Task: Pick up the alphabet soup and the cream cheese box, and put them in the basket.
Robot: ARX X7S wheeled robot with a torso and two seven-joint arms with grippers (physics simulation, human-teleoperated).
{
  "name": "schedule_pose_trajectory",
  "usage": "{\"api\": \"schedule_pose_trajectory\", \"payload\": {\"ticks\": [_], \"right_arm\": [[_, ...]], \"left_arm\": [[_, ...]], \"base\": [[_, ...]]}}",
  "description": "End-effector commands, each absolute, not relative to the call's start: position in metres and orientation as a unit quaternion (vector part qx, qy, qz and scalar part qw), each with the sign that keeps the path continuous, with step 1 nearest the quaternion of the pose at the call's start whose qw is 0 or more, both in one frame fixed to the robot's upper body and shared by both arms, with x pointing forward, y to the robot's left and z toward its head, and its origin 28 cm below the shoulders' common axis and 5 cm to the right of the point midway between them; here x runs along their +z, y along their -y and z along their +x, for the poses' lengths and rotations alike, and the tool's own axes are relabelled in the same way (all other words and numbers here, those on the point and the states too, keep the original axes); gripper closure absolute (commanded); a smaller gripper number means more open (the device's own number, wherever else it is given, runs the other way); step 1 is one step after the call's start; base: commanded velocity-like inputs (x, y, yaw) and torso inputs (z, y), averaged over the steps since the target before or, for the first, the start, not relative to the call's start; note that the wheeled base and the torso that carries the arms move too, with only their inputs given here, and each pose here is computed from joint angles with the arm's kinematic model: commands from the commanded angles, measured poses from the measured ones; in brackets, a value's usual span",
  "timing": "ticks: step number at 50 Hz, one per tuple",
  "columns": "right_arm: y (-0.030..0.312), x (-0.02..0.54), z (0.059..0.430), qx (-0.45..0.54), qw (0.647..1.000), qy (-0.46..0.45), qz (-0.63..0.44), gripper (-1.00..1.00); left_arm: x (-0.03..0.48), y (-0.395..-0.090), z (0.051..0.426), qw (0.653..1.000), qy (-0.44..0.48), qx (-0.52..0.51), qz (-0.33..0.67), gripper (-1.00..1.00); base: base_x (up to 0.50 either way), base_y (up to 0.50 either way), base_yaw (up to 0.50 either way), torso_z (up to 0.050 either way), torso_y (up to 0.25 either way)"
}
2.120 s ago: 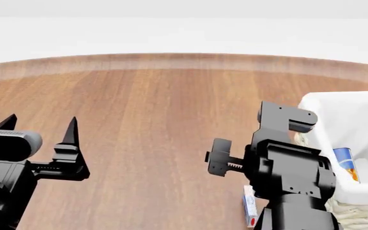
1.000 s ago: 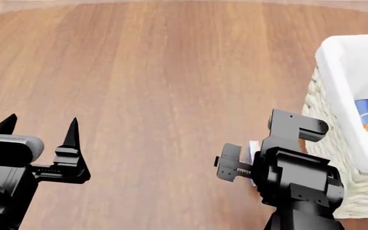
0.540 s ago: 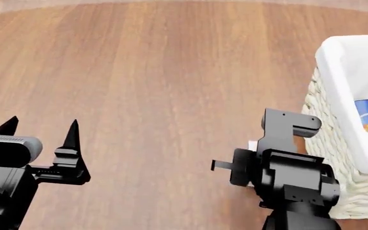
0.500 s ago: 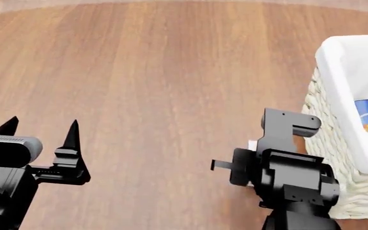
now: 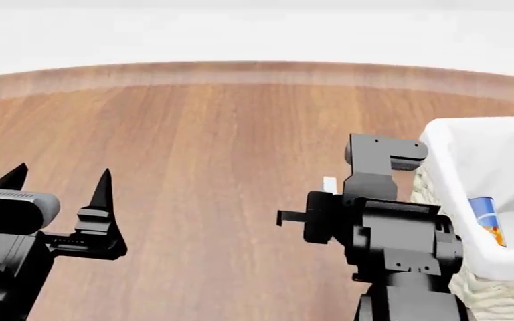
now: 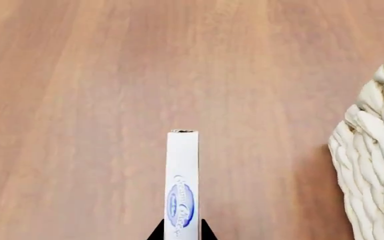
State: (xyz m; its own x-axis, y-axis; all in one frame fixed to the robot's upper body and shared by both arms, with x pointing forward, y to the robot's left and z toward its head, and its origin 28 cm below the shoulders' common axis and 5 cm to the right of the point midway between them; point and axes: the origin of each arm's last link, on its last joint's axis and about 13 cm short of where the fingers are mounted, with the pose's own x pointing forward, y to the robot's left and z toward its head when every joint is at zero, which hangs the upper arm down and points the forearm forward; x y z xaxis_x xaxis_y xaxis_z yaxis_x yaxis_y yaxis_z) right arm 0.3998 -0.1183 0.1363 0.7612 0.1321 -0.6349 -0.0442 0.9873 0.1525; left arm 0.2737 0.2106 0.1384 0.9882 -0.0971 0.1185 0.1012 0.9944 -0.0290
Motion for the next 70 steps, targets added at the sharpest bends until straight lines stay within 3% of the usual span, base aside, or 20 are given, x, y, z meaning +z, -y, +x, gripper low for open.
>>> {"api": "schedule_pose_trajectory", "payload": {"ticks": [1, 10, 21, 37, 53, 70], "right_arm": [[0.113, 0.148, 0.405, 0.084, 0.941, -0.322, 0.062, 1.0], [0.11, 0.158, 0.408, 0.1, 0.944, -0.309, 0.053, 1.0], [0.108, 0.213, 0.425, 0.152, 0.966, -0.205, 0.034, 1.0], [0.16, 0.247, 0.426, -0.038, 0.987, -0.146, 0.055, 1.0], [0.208, 0.248, 0.415, -0.192, 0.965, -0.152, 0.092, 1.0], [0.224, 0.242, 0.408, -0.259, 0.941, -0.185, 0.112, 1.0]], "left_arm": [[0.14, -0.21, 0.273, 0.997, 0.061, -0.051, -0.018, -1.0], [0.139, -0.211, 0.274, 0.997, 0.062, -0.05, -0.018, -1.0], [0.136, -0.21, 0.274, 0.997, 0.061, -0.049, -0.016, -1.0], [0.136, -0.21, 0.273, 0.997, 0.061, -0.048, -0.017, -1.0], [0.137, -0.211, 0.274, 0.997, 0.063, -0.046, -0.019, -1.0], [0.136, -0.211, 0.273, 0.997, 0.064, -0.046, -0.021, -1.0]], "base": [[0.0, 0.0, 0.0, 0.0, 0.25], [0.0, 0.0, 0.0, 0.0, 0.25], [0.0, 0.0, 0.0, 0.0, 0.009], [0.0, 0.0, 0.0, 0.0, 0.0], [0.0, 0.0, 0.0, 0.0, 0.0], [0.0, 0.0, 0.0, 0.0, 0.0]]}}
